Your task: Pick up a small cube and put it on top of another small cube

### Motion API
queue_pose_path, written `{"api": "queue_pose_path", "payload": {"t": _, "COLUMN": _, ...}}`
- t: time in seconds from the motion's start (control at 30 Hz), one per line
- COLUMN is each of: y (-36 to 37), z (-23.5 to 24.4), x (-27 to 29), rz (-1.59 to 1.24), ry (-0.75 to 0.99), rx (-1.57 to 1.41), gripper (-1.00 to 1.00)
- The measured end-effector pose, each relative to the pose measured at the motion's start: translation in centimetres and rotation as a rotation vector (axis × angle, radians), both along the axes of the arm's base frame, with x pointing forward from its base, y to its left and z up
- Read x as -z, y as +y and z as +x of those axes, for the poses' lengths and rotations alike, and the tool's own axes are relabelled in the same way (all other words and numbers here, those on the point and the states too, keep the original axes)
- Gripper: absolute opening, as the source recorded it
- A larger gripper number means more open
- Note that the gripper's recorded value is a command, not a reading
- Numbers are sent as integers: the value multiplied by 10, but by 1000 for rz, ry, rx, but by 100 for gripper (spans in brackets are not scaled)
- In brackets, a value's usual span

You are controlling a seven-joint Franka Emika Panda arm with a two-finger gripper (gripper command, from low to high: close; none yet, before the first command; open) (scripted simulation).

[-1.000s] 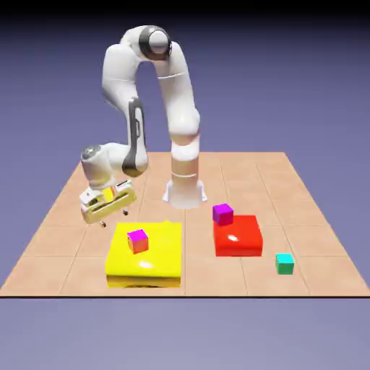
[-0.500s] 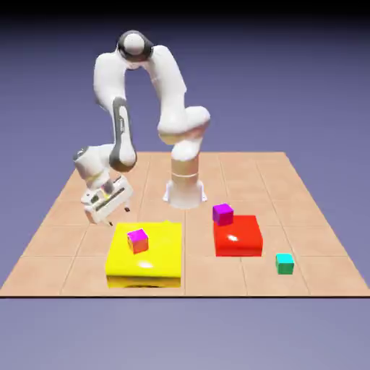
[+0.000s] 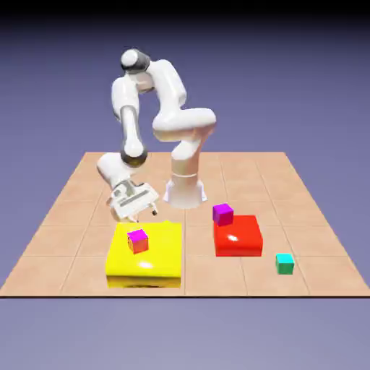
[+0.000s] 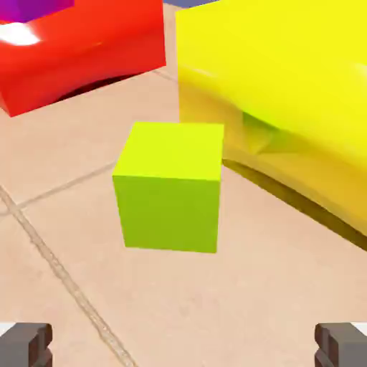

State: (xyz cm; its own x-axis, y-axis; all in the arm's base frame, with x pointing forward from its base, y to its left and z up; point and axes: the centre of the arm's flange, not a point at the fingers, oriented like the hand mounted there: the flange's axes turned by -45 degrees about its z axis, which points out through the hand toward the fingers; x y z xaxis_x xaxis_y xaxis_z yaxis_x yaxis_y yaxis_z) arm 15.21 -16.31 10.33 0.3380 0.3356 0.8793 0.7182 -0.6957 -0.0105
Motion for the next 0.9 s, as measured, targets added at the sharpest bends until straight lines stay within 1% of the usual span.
{"api": "queue_pose_path", "payload": {"t": 0.03, "y": 8, "z": 2, "x": -3, "rz": 27, "ry": -33, "rx": 25, "gripper": 0}}
{"api": "queue_pose_path", "payload": {"t": 0.13, "y": 3, "z": -3, "x": -3, "rz": 27, "ry": -42, "rx": 54, "gripper": 0}}
{"api": "queue_pose_path", "payload": {"t": 0.43, "y": 34, "z": 30, "x": 39, "rz": 26, "ry": -42, "rx": 54, "gripper": 0}}
{"api": "queue_pose_path", "payload": {"t": 0.47, "y": 34, "z": 30, "x": 39, "rz": 26, "ry": -42, "rx": 54, "gripper": -100}}
{"api": "queue_pose_path", "payload": {"t": 0.53, "y": 34, "z": 30, "x": 39, "rz": 26, "ry": -42, "rx": 54, "gripper": -100}}
{"api": "queue_pose_path", "payload": {"t": 0.83, "y": 3, "z": -3, "x": -3, "rz": 27, "ry": -42, "rx": 53, "gripper": -100}}
{"api": "queue_pose_path", "payload": {"t": 0.9, "y": -14, "z": -2, "x": 2, "rz": 45, "ry": 40, "rx": 2, "gripper": -100}}
